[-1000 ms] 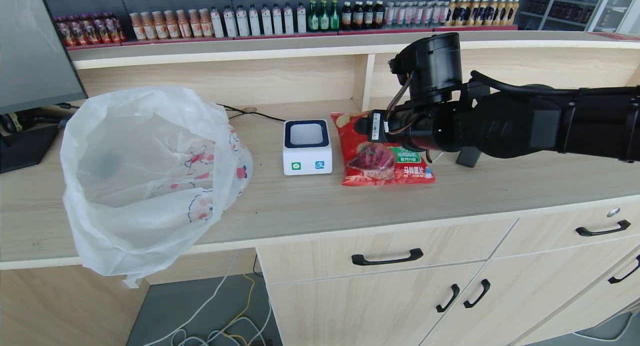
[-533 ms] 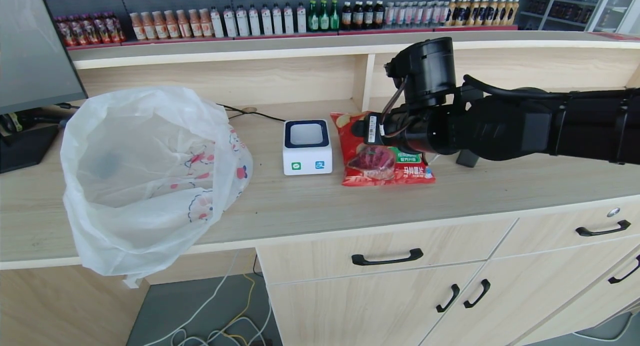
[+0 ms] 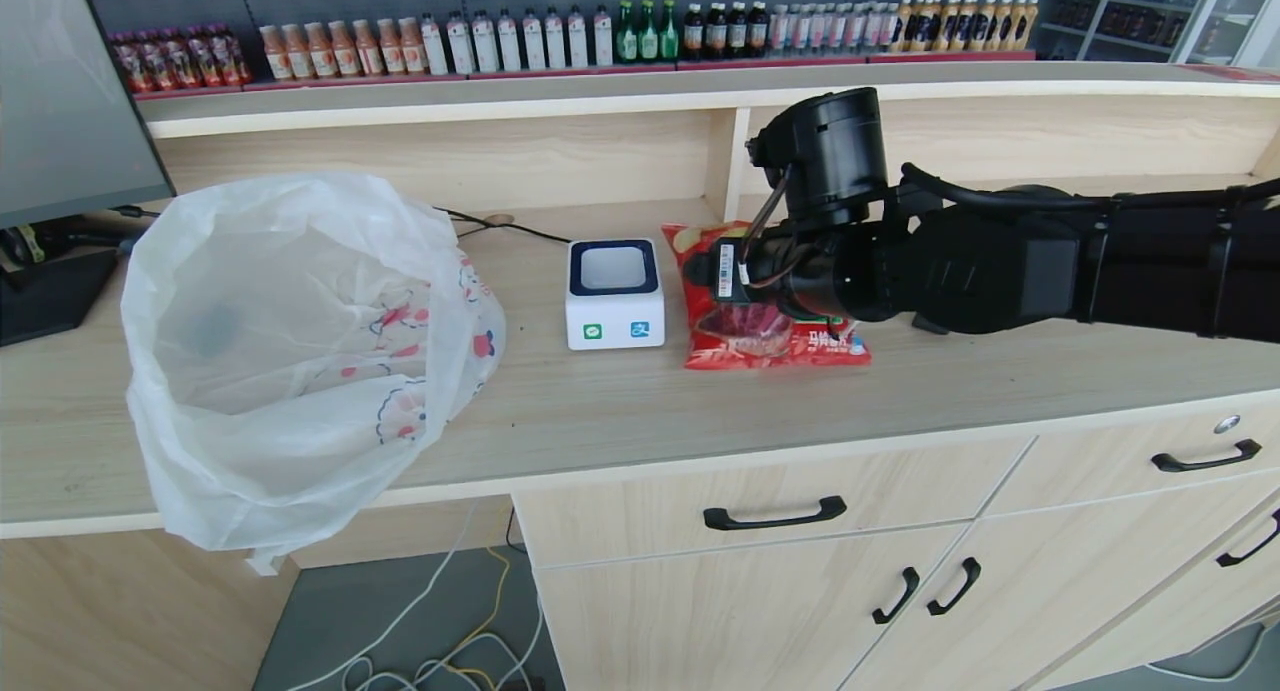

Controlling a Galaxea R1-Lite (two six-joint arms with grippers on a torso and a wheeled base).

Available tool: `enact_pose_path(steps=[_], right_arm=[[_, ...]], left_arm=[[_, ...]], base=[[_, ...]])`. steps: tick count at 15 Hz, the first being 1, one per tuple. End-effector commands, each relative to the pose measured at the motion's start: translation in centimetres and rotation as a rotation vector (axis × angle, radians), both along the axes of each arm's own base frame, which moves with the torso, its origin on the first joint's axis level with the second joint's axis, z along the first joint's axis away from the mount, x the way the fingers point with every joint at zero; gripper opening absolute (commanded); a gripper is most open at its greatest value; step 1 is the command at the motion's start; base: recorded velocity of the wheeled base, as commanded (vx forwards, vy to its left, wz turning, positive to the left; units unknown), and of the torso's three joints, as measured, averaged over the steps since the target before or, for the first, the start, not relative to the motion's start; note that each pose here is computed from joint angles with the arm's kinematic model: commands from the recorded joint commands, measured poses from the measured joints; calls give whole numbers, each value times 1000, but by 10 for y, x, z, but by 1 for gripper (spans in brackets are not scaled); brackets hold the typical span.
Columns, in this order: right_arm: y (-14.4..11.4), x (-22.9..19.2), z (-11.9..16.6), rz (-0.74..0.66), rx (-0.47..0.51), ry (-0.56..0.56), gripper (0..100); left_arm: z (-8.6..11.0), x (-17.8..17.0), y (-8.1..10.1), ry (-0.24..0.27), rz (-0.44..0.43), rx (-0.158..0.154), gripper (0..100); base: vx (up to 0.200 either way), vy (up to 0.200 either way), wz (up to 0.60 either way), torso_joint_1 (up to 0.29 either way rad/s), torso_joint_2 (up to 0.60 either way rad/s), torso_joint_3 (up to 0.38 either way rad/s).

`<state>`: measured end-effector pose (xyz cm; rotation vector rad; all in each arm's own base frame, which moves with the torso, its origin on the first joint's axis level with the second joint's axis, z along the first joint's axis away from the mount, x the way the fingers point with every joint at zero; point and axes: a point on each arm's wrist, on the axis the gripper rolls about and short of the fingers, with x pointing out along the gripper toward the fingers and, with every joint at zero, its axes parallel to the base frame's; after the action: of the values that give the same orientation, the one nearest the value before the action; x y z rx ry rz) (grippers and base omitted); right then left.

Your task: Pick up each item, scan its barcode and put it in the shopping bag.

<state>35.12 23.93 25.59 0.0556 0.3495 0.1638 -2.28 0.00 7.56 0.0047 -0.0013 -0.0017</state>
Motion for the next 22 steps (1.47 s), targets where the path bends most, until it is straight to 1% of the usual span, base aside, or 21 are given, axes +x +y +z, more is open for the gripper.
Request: enact_pose_path(steps=[1,5,8,14,19,20,22], right_arm=[[-4,2,3,-20,3,-11,100],[-12,0,9,-40,14,2,100],[-12,0,7,-51,2,14,100],[-5,10,-9,-50,-21,42,100],[-1,16,-12,-51,-58,90,100],[2,22,-11,-56,-51,81,100],[3,28,-28,-67,-96,135,100]], left_arm=[[0,0,0,0,-1,0,100],[0,0,0,0,0,0,100],[0,0,0,0,0,0,100],[0,0,0,0,0,0,100],[0,0,0,0,0,0,100],[0,0,0,0,-1,0,100],[0,0,0,0,0,0,100]], base=[[0,0,0,0,0,0],[0,0,0,0,0,0],[0,0,0,0,0,0],[0,0,0,0,0,0],[0,0,0,0,0,0],[0,0,0,0,0,0],[0,0,0,0,0,0]])
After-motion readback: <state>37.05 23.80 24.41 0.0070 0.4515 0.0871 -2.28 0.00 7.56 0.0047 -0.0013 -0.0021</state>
